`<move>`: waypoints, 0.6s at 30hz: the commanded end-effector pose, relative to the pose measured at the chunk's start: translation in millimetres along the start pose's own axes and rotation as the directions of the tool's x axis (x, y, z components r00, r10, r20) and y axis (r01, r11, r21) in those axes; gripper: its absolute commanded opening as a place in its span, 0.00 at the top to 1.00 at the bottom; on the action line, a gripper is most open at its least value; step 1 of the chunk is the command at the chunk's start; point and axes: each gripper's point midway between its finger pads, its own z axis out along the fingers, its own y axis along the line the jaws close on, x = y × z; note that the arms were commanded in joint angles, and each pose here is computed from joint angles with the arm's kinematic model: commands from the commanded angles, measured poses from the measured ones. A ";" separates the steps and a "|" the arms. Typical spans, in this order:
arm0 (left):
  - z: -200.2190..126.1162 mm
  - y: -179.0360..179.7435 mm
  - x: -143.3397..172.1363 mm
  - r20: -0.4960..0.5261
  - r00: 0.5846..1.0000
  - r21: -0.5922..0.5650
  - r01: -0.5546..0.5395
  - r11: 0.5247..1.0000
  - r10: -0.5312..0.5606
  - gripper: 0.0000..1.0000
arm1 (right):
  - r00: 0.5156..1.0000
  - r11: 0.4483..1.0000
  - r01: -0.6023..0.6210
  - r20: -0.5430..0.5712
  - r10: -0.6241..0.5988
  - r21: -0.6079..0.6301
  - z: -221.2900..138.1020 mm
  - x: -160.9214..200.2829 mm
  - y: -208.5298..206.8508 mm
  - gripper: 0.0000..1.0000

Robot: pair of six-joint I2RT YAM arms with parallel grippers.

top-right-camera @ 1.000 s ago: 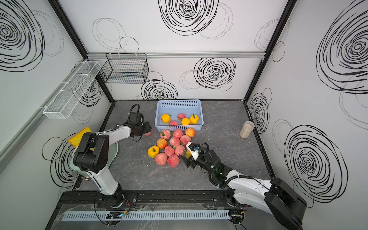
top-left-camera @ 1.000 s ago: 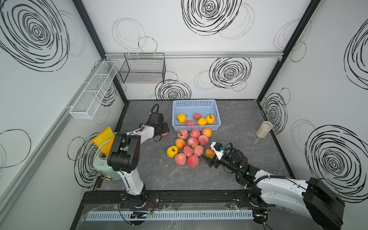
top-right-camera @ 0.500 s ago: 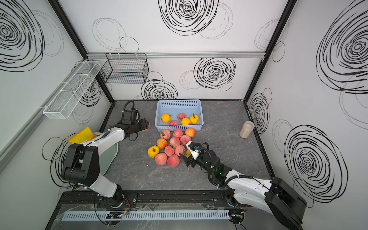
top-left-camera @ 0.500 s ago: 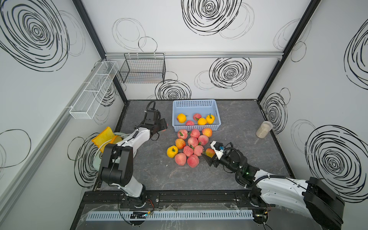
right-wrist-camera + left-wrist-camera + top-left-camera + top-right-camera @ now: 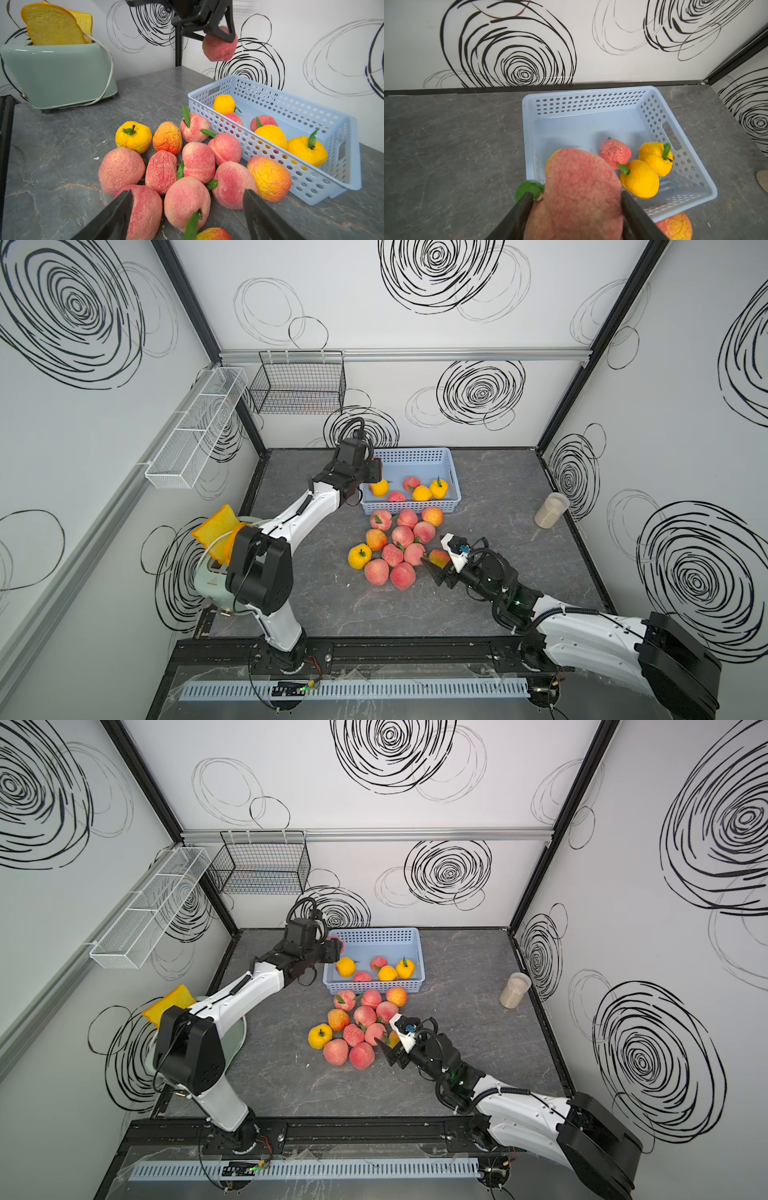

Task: Put the peaches into the basket
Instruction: Place the peach in the basket.

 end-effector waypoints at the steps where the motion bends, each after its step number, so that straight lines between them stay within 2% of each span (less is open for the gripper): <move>1: 23.5 -8.6 -9.6 0.027 0.997 0.015 -0.074 0.997 0.073 0.44 | 0.999 1.000 0.010 0.052 -0.010 0.015 -3.5 -13.5 -1.6 0.14; 11: 90.1 -16.4 -7.5 0.039 0.987 -0.018 -0.158 0.987 0.158 0.46 | 0.999 1.000 0.005 0.054 -0.006 0.018 -3.2 -12.9 -2.1 0.14; 18: 117.3 -12.8 -9.9 0.030 0.983 -0.045 -0.180 0.983 0.182 0.46 | 0.999 1.000 0.007 0.049 -0.008 0.016 -2.0 -12.1 -1.4 0.14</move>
